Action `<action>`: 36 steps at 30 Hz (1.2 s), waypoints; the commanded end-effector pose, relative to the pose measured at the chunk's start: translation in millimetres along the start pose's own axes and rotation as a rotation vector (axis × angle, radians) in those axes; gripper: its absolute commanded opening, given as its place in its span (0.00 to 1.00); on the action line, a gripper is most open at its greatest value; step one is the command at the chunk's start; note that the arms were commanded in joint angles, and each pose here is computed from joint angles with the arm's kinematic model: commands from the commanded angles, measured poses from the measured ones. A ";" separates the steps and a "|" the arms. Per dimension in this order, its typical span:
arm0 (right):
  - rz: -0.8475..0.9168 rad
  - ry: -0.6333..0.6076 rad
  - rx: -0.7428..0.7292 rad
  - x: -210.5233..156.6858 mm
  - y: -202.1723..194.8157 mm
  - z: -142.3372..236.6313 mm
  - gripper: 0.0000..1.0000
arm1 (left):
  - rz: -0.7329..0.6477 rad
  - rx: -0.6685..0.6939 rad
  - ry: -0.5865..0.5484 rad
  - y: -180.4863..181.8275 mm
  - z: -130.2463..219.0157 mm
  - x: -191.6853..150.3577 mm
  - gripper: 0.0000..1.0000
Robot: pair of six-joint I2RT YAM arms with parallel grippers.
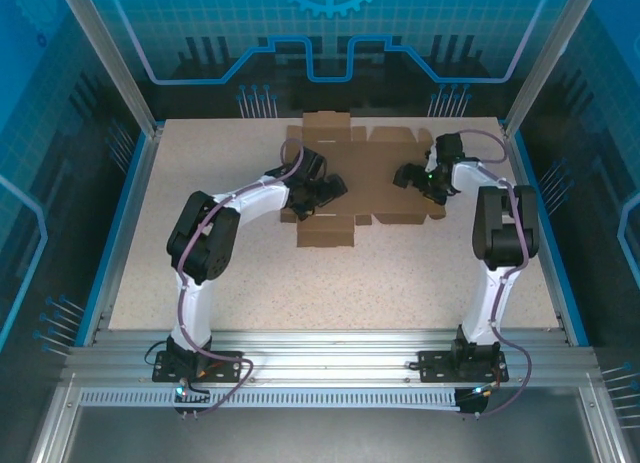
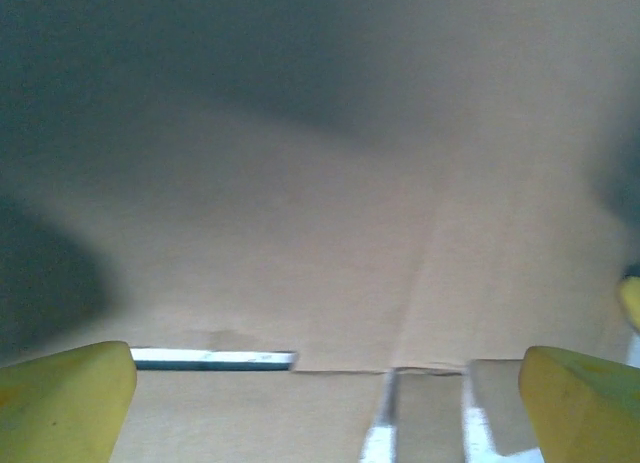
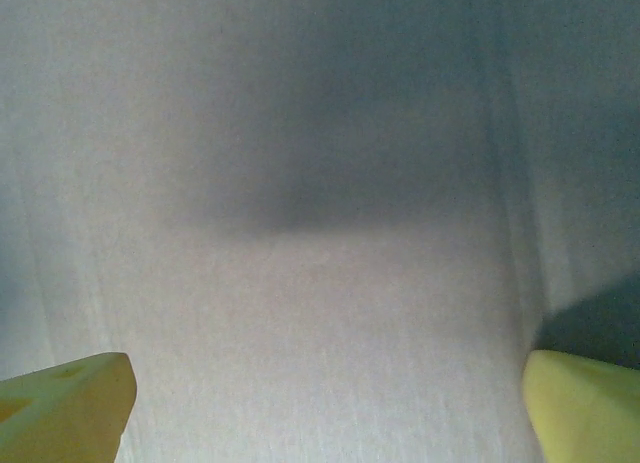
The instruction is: Fold the paper box
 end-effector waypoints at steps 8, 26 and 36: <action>-0.011 0.072 0.019 -47.3 -2.5 6.2 1.00 | -0.051 -0.061 -0.012 -4.9 40.5 -4.4 0.99; -0.043 0.155 0.165 -115.2 2.4 20.3 1.00 | -0.036 0.016 0.046 10.6 6.4 7.2 0.99; -0.019 0.158 0.121 -180.9 31.7 29.4 1.00 | -0.024 0.039 0.047 17.1 2.8 23.4 0.99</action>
Point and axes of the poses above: each hand's point on the last joint's axis, 136 mm out from that joint toward the fingers, its own z axis back along the fingers, its own y axis along the line the jaws close on, x = y × z, the point moved 5 cm from there along z, back along the fingers, and after that the axes turned 2 degrees about -z, right-handed, at the moved point
